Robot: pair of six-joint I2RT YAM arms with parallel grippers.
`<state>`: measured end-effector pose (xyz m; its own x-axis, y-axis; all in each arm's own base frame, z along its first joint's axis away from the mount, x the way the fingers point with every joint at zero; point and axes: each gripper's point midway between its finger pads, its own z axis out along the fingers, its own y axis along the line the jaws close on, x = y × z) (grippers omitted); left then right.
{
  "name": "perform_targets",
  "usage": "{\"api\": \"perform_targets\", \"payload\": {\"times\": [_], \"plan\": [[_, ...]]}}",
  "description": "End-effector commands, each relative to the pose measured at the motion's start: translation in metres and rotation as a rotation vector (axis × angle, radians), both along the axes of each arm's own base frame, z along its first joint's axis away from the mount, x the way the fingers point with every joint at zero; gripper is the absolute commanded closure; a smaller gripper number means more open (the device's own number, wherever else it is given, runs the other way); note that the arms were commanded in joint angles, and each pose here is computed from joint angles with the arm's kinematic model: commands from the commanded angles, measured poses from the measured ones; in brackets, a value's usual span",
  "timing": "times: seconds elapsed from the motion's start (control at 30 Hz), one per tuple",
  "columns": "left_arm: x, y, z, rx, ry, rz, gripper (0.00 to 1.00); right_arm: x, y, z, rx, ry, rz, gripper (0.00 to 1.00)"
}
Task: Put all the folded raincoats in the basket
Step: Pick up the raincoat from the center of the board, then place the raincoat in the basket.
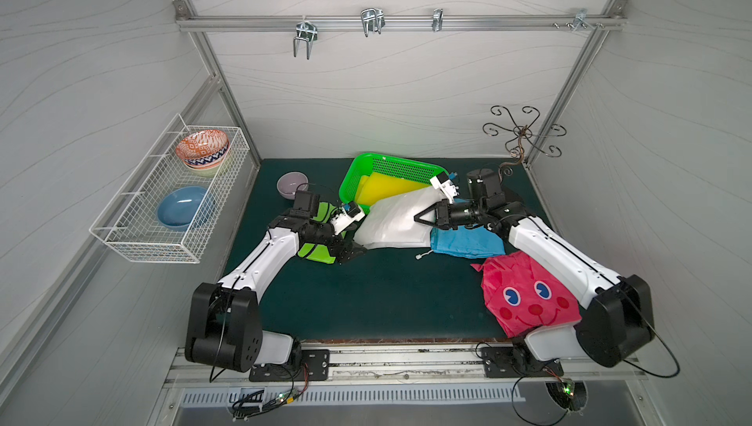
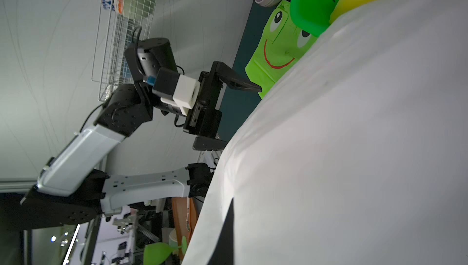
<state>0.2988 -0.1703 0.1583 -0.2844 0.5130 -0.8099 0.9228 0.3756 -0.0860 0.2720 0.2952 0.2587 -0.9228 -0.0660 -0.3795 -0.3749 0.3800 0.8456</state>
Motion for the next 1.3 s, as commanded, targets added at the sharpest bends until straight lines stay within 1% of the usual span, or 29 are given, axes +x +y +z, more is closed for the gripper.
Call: {"api": "perform_targets", "payload": {"times": [0.0,0.1,0.2,0.3,0.43,0.57,0.63,0.7,0.8,0.87,0.97,1.03,1.13,1.17,1.23,1.27], "plan": [[0.016,-0.004,0.018,0.022,-0.222,-0.027,0.0,0.012,0.005,0.01,0.034,0.131,-0.093,1.0],[0.01,-0.007,0.009,0.027,-0.275,-0.046,0.0,0.018,0.002,0.012,0.011,0.153,-0.143,1.0],[0.008,-0.009,0.001,0.022,-0.321,-0.05,0.0,0.023,0.002,0.011,0.015,0.187,-0.179,1.0],[0.011,-0.015,-0.004,0.065,-0.394,-0.049,0.0,0.028,0.005,0.011,0.027,0.219,-0.213,1.0],[0.036,-0.016,0.001,0.119,-0.555,0.024,0.0,0.029,0.014,0.012,0.029,0.229,-0.211,1.0],[0.057,-0.009,0.018,0.128,-0.662,0.112,0.0,0.028,0.018,0.014,0.031,0.237,-0.211,1.0],[0.061,-0.01,0.021,0.143,-0.705,0.119,0.0,0.028,0.019,0.016,0.037,0.241,-0.217,1.0],[0.063,-0.011,0.017,0.176,-0.742,0.107,0.01,0.028,0.019,0.017,0.045,0.249,-0.225,1.0],[0.058,-0.016,0.006,0.199,-0.791,0.059,0.1,0.028,0.018,0.02,0.057,0.258,-0.237,1.0],[0.055,-0.018,-0.001,0.197,-0.774,0.039,0.14,0.028,0.017,0.023,0.058,0.256,-0.241,1.0],[0.058,-0.019,-0.002,0.194,-0.773,0.045,0.21,0.027,0.016,0.025,0.06,0.261,-0.245,1.0],[0.06,-0.02,0.0,0.186,-0.782,0.048,0.29,0.027,0.015,0.025,0.06,0.263,-0.249,1.0],[0.06,-0.024,-0.001,0.178,-0.753,0.025,0.53,0.028,0.013,0.026,0.061,0.265,-0.258,1.0],[0.058,-0.025,-0.006,0.192,-0.723,0.003,0.62,0.028,0.014,0.025,0.059,0.267,-0.259,1.0],[0.059,-0.025,-0.005,0.222,-0.736,-0.022,0.78,0.029,0.013,0.024,0.058,0.272,-0.262,1.0],[0.064,-0.022,-0.003,0.263,-0.782,-0.033,0.85,0.029,0.013,0.025,0.058,0.272,-0.263,1.0]]}}
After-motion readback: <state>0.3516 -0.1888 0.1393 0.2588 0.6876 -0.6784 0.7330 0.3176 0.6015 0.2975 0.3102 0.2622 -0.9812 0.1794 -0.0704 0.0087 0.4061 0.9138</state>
